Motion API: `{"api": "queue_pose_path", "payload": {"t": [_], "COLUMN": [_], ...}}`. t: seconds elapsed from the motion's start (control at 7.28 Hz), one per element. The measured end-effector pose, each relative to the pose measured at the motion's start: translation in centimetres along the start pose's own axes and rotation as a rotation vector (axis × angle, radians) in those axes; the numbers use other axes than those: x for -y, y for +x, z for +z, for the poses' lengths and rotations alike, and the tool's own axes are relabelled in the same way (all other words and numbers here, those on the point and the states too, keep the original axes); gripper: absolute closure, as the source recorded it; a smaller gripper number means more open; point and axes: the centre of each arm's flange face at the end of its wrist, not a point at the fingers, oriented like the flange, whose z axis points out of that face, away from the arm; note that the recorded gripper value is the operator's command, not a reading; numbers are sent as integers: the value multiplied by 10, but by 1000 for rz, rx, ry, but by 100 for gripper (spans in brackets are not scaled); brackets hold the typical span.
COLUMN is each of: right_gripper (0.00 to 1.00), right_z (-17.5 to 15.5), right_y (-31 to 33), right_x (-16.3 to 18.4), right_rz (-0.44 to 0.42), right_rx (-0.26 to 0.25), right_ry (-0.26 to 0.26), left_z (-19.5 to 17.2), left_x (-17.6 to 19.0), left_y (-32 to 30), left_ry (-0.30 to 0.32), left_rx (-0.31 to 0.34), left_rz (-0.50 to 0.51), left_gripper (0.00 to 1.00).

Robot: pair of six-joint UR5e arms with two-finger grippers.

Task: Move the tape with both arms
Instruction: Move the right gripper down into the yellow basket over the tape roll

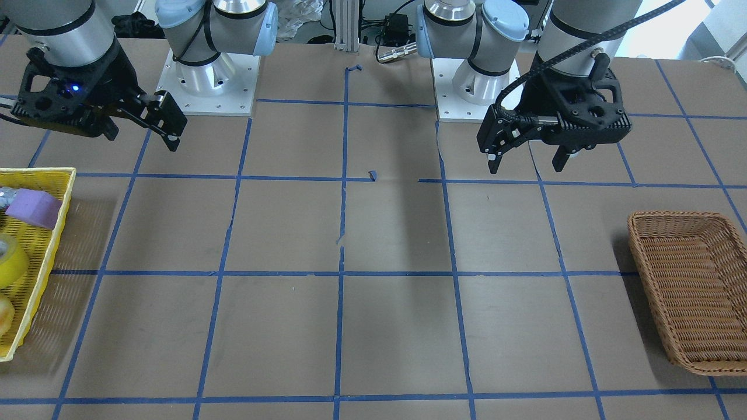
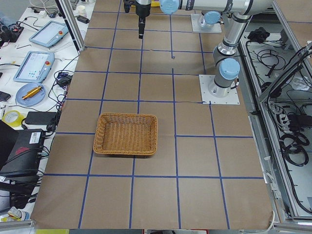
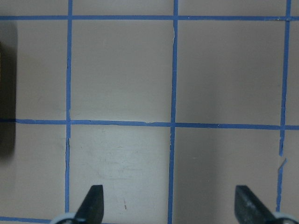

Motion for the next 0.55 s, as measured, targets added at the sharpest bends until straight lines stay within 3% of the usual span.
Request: {"api": "queue_pose_path", "payload": {"t": [0.27,0.55], "right_gripper": [0,0], "right_z": [29,84], "right_y": [42,117], "right_x": [43,95], "right_rz": [86,196], "right_rx": [-60,-63], "right_ry": [5,-8], "left_z": [0,0], "left_x": [0,0], "left_y": [0,0], "left_ry": [0,0], "left_rx": [0,0], "left_rz": [0,0], "left_gripper": [0,0]}}
